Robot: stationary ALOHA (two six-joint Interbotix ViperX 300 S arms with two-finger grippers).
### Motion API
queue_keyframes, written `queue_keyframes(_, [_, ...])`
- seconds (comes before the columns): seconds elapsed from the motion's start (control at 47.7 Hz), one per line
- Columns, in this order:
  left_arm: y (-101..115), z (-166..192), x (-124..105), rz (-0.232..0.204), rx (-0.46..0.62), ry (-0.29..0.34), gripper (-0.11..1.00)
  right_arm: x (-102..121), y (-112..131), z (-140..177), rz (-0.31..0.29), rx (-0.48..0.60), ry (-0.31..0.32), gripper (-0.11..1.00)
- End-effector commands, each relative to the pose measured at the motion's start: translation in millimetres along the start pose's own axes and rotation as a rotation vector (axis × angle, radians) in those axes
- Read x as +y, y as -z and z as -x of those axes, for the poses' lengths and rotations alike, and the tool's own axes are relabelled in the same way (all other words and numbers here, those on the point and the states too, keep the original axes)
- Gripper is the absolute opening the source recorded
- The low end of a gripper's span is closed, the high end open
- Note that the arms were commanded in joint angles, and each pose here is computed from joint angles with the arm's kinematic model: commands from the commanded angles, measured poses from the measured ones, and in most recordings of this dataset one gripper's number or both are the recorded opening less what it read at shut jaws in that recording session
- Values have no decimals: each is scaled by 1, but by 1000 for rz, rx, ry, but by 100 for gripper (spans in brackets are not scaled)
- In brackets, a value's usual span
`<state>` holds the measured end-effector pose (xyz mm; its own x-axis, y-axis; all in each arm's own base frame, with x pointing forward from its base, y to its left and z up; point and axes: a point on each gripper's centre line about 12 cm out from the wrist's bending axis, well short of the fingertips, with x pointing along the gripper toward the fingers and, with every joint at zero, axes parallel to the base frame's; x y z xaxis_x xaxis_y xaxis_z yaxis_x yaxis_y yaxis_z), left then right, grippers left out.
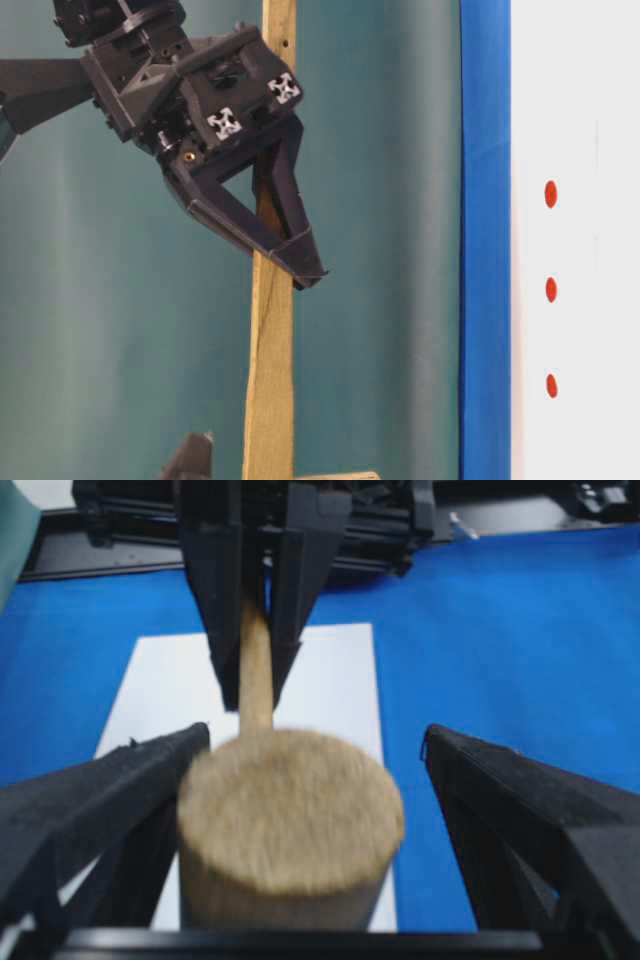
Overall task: Hit the mark with a hammer.
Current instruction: 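Withdraw the left gripper and raise the mallet with the right gripper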
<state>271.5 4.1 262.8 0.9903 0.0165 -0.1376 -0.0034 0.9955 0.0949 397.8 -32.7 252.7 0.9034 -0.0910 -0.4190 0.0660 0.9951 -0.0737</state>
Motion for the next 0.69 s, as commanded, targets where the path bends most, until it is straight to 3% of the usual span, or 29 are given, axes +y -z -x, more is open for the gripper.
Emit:
queue_keyframes(0.0, [-7, 11, 2, 5, -24, -9, 92, -1, -13, 12, -19, -45, 5, 2])
queue_keyframes(0.419, [2, 85, 1, 10, -13, -5, 92, 2, 1, 32, -78, -25, -16, 2])
queue_keyframes(0.671, [8, 107, 0, 20, 34, 1, 92, 3, 4, 35, -89, -16, -25, 2])
